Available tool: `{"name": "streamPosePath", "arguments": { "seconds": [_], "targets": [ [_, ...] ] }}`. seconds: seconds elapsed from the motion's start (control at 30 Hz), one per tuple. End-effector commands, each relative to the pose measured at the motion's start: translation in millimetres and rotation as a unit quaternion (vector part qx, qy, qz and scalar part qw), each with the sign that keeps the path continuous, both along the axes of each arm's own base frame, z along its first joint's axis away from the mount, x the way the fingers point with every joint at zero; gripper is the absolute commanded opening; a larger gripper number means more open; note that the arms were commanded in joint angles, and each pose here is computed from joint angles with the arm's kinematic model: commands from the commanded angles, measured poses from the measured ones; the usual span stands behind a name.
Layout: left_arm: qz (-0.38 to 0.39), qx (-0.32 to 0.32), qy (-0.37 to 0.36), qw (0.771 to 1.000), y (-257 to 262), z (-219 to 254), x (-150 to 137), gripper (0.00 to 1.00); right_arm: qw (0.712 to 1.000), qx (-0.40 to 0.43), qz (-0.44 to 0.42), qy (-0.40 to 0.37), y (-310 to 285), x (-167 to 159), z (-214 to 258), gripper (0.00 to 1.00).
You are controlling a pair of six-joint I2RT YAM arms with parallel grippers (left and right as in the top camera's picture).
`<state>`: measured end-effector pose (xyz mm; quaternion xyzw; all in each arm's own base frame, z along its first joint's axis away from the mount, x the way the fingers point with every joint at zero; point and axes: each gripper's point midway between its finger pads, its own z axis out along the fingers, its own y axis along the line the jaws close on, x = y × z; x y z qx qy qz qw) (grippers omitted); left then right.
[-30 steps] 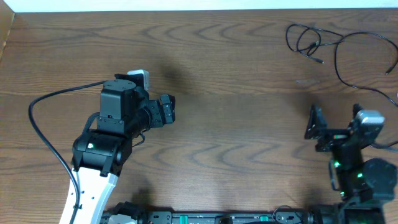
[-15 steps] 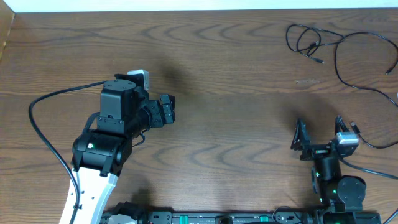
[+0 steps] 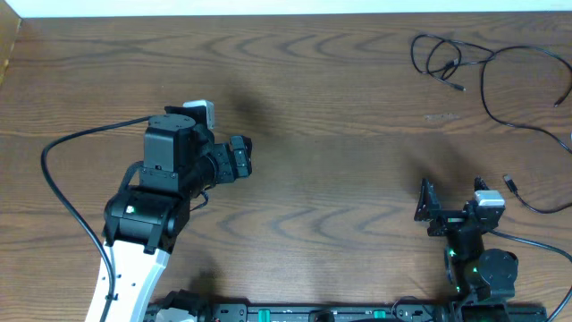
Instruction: Untangle cables
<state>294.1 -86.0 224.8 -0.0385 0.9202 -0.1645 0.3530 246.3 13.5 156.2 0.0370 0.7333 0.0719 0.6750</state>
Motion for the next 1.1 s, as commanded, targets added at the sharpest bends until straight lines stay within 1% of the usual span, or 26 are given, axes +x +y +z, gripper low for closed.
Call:
{"name": "streamPosePath", "arguments": {
  "seconds": [0.0, 0.7, 0.97, 1.07],
  "targets": [
    [-0.008, 0.002, -0.008, 1.000, -0.7, 5.6, 1.6, 0.93, 1.000, 0.000, 0.003, -0.002, 1.7, -0.5, 0.4, 0.99],
    [-0.008, 0.003, -0.004, 1.000, -0.4, 4.1, 0.2, 0.93, 1.000, 0.000, 0.003, -0.002, 1.7, -0.5, 0.3, 0.99],
    [0.027, 0.040, -0.001, 0.999, 16.6, -0.6, 1.6, 0.93, 1.000, 0.000, 0.003, -0.002, 1.7, -0.5, 0.3, 0.99],
    [0.027, 0.041, 0.001, 0.999, 16.9, -2.4, 2.7, 0.93, 1.000, 0.000, 0.003, -0.002, 1.7, -0.5, 0.3, 0.99]
  ]
}}
